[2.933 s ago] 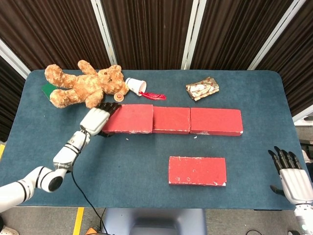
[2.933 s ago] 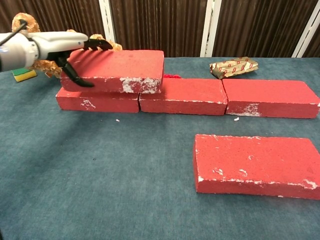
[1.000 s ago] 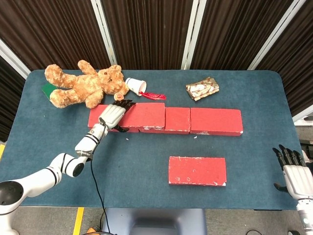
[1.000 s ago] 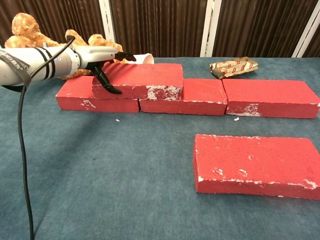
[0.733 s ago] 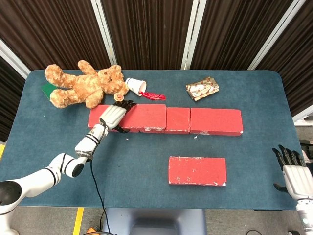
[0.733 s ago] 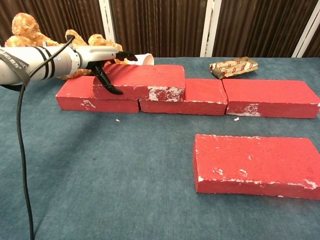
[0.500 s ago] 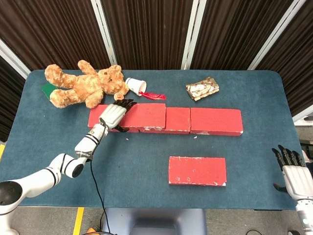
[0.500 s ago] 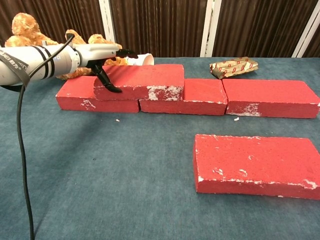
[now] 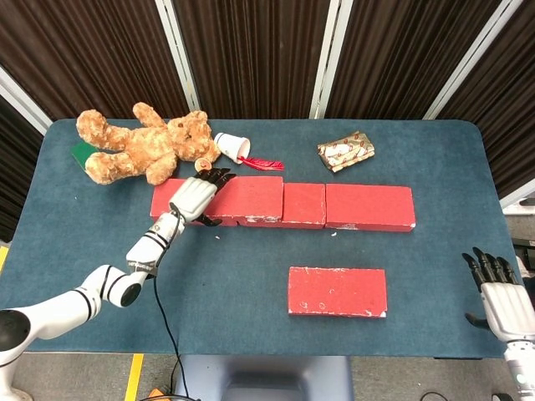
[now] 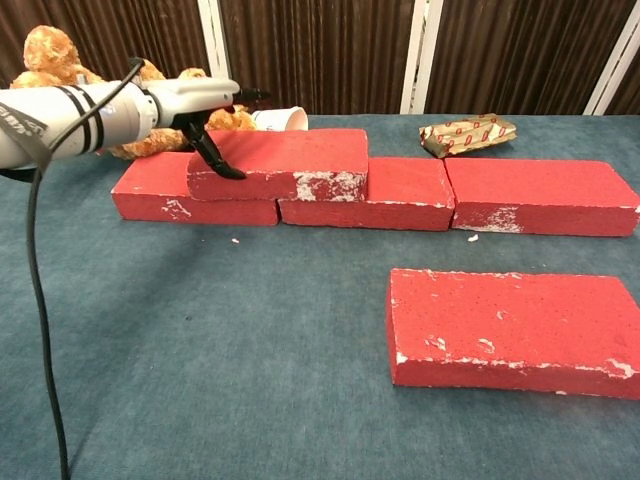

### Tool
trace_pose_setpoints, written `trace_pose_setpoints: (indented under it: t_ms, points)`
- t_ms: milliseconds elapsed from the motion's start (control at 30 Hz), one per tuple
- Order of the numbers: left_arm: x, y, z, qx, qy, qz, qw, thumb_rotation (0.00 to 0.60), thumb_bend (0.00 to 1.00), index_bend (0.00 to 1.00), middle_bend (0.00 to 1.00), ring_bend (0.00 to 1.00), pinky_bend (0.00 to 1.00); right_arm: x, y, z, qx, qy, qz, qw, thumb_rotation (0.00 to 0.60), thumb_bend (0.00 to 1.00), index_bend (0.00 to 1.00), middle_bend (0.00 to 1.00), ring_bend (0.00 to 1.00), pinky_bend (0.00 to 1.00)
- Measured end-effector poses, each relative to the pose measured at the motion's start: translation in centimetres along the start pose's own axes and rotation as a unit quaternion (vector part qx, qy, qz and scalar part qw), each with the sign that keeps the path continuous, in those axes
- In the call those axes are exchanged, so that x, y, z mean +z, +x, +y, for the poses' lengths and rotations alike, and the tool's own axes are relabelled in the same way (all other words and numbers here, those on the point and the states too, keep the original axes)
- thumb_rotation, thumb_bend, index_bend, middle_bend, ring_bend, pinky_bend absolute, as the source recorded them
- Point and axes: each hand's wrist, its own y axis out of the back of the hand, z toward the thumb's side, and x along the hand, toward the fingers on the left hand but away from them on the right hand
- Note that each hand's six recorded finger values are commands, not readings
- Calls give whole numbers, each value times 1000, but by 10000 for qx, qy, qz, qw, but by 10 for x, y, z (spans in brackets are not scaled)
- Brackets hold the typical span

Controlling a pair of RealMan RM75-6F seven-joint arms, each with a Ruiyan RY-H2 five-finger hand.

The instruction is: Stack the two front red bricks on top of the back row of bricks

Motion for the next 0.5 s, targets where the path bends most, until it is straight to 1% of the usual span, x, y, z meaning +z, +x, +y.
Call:
trace_pose_setpoints:
  t_ms: [100,200,267,367,500]
  points:
    - [3,-17,5,110,136,-155,9997,600,212,0,0,0,138,10,0,-3,72,-71,263,9996,600,141,0,0,0,0]
    - [-1,-48,3,183,307,-204,9992,600,225,0,0,0,136,25,-2,-5,126,-101,532,9985,600,135,0,0,0,0]
    - [-10,-78,-3,246,325,-126,9991,600,229,0,0,0,126,33,-3,-7,144,-79,623,9979,600,117,0,0,0,0]
    - [-31,-126,-12,420,350,192,9983,600,229,0,0,0,115,58,-4,-11,315,-150,992,9945,600,77,0,0,0,0]
    - [-63,-194,-28,669,423,785,9938,600,228,0,0,0,104,114,-1,-18,519,-410,1762,9821,600,46,0,0,0,0]
